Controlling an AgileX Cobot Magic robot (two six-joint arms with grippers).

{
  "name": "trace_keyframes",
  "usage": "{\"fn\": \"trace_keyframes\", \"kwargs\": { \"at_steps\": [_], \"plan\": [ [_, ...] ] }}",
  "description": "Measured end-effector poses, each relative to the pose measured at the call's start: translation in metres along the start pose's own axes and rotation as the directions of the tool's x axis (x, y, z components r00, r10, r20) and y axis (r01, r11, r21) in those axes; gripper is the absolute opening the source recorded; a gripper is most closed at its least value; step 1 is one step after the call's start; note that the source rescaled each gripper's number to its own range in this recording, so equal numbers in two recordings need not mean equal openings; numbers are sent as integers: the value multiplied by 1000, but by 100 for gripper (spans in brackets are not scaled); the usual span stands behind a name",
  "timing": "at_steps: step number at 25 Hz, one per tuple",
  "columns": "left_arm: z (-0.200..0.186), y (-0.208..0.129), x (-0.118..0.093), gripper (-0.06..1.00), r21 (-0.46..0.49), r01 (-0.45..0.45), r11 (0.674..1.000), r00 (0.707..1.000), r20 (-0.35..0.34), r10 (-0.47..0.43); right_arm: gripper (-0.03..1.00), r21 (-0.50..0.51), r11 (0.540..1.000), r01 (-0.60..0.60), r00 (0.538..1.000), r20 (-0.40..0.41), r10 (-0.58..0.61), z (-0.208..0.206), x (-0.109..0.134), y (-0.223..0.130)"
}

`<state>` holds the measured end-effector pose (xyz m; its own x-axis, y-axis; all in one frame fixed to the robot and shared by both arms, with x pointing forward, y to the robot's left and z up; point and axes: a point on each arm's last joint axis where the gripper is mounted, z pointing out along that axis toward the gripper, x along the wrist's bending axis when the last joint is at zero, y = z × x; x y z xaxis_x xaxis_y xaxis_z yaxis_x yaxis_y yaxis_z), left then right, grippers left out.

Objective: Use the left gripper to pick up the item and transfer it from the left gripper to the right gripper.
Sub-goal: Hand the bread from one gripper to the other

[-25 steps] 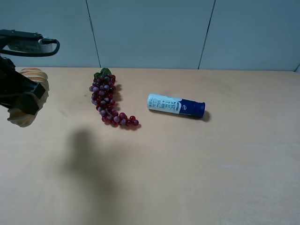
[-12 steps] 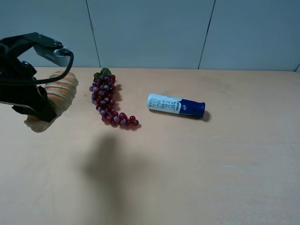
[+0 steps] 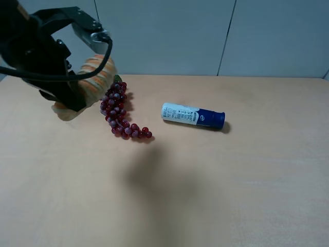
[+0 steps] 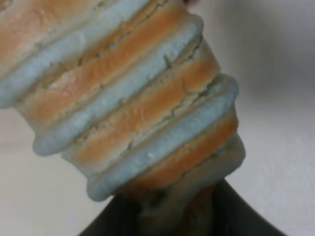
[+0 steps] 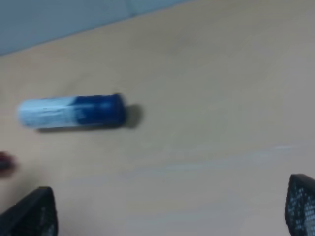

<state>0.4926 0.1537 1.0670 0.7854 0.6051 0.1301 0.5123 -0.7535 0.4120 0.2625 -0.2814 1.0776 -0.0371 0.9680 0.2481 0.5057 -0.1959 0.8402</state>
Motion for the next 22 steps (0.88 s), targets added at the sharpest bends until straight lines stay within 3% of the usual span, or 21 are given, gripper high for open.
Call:
{"fn": "trace_keyframes", "kwargs": {
  "at_steps": [6, 11, 17, 22],
  "plan": [
    [16, 43, -22, 4, -34, -232, 972, 972, 38, 233, 100, 124, 992, 25, 985, -172, -3, 34, 17, 44],
    [40, 61, -47, 4, -48, -414, 909, 906, 71, 417, 100, 227, 971, 72, 943, -332, 8, 73, 28, 62],
    [51, 75, -71, 3, -129, -546, 828, 832, 33, 554, 100, 318, 929, 189, 857, -516, 2, 111, 47, 59],
    [49, 81, -85, 2, -180, -596, 782, 795, 5, 607, 100, 335, 918, 214, 822, -569, 16, 139, 55, 57]
  ]
}}
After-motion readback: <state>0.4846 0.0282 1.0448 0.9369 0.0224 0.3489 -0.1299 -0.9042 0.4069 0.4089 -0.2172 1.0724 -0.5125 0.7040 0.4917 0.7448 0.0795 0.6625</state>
